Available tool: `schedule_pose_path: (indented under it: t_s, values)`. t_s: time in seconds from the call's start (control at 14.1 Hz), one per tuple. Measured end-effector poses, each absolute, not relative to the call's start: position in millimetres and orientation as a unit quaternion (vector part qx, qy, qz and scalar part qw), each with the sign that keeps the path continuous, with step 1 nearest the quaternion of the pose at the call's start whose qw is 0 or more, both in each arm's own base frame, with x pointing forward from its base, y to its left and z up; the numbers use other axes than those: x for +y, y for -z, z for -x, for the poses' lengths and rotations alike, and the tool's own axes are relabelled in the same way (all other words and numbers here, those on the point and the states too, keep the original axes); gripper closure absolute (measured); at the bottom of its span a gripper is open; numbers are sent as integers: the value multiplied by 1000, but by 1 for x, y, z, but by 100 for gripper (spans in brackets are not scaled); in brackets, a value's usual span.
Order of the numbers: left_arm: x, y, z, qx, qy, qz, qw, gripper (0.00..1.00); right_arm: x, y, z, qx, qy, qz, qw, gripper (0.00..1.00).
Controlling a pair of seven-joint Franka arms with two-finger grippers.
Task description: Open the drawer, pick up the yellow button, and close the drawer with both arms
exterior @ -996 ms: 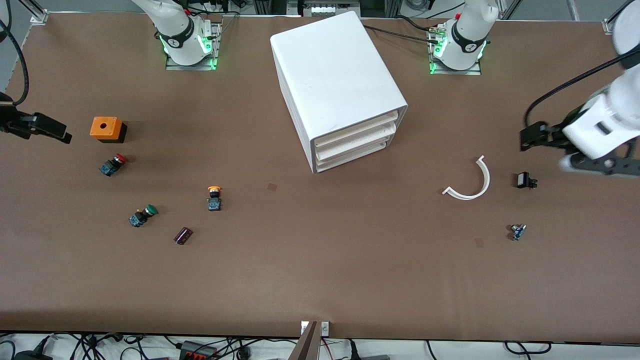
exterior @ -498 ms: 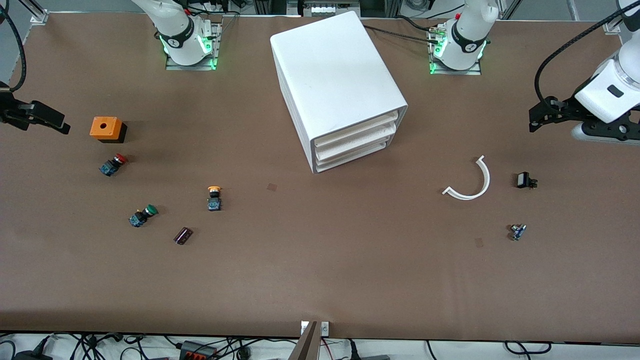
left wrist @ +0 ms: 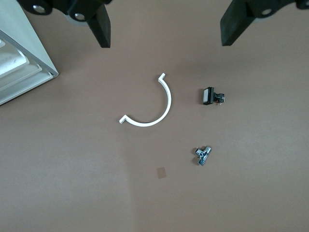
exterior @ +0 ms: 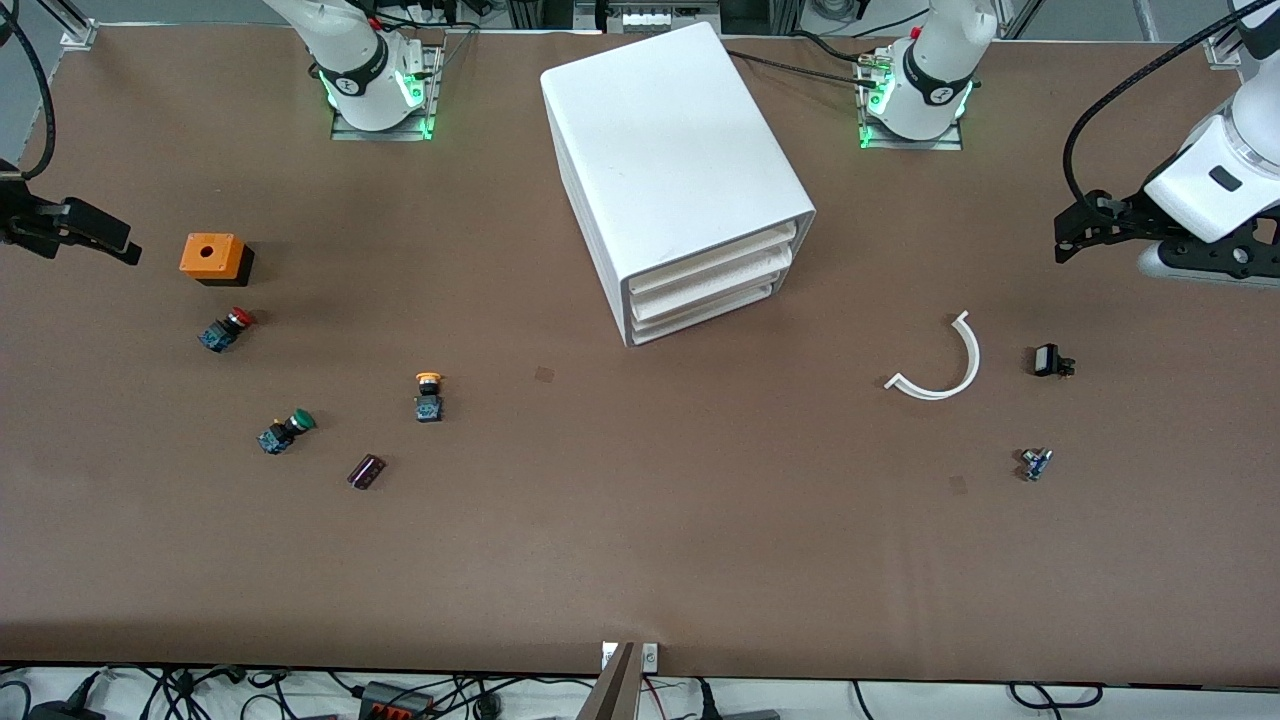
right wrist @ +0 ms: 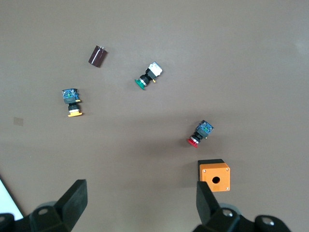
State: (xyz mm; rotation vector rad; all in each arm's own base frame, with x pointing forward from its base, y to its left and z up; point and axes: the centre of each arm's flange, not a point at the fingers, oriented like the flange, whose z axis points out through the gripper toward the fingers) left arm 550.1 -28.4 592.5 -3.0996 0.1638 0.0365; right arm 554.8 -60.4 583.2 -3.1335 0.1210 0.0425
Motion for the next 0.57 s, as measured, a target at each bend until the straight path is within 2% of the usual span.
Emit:
schedule_pose_path:
  t_s: [0.57]
  values:
    - [-29, -593, -550, 53, -11, 998, 19, 0, -58, -583, -555, 36, -12, 999, 2, 0]
